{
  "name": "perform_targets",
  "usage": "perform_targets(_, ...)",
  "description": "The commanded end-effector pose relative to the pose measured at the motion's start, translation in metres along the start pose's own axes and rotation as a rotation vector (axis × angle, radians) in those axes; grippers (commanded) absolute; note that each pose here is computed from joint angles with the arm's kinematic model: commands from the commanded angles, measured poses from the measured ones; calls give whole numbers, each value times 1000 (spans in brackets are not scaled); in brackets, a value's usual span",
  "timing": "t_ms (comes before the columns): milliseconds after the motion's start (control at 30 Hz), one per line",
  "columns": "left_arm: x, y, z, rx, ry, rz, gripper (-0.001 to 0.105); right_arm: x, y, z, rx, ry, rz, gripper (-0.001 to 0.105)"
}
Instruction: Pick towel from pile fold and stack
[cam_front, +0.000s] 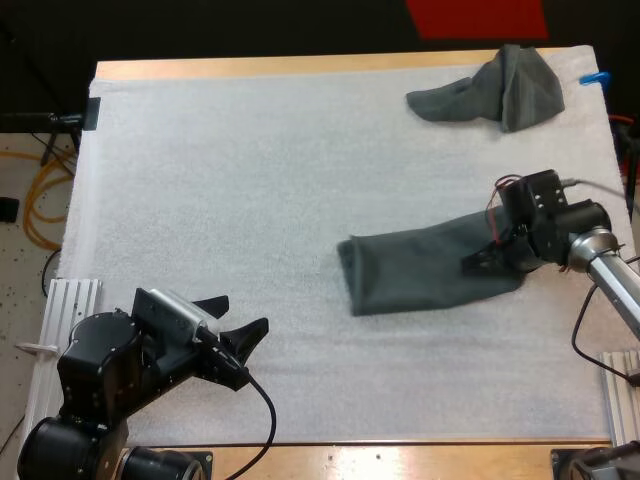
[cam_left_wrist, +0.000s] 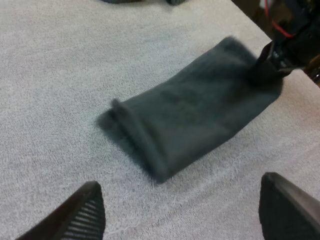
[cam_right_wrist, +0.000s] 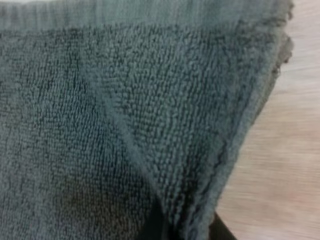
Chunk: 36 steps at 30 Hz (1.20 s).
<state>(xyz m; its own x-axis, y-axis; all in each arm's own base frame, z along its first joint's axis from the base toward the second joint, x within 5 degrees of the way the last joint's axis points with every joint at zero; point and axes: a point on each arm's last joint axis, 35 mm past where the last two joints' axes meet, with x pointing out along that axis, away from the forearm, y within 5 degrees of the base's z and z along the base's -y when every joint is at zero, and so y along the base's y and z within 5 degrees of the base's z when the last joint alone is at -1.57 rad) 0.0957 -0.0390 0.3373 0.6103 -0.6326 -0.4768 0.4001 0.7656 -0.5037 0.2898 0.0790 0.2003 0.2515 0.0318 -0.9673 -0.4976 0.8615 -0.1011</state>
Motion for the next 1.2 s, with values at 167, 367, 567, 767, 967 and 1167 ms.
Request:
perform_targets(167,1,0,1,-11,2,-7,63,-20,-6,6,-6,17,-145,1)
perform_targets(367,1,0,1,-11,2,-7,63,-13,9,17,199,-86,234,1)
perform_targets(567,1,0,1,-11,2,-8,63,7,36,34,268,-102,468,1)
perform_targets(767,1,0,1,-11,2,-8,63,31,61,43,269,-73,563,1)
perform_targets(967,1,0,1,-11,2,-8,63,39,69,46,239,-70,568,5)
perform_targets(1167,1,0,1,-11,2,-8,63,37,69,51,216,-120,576,50)
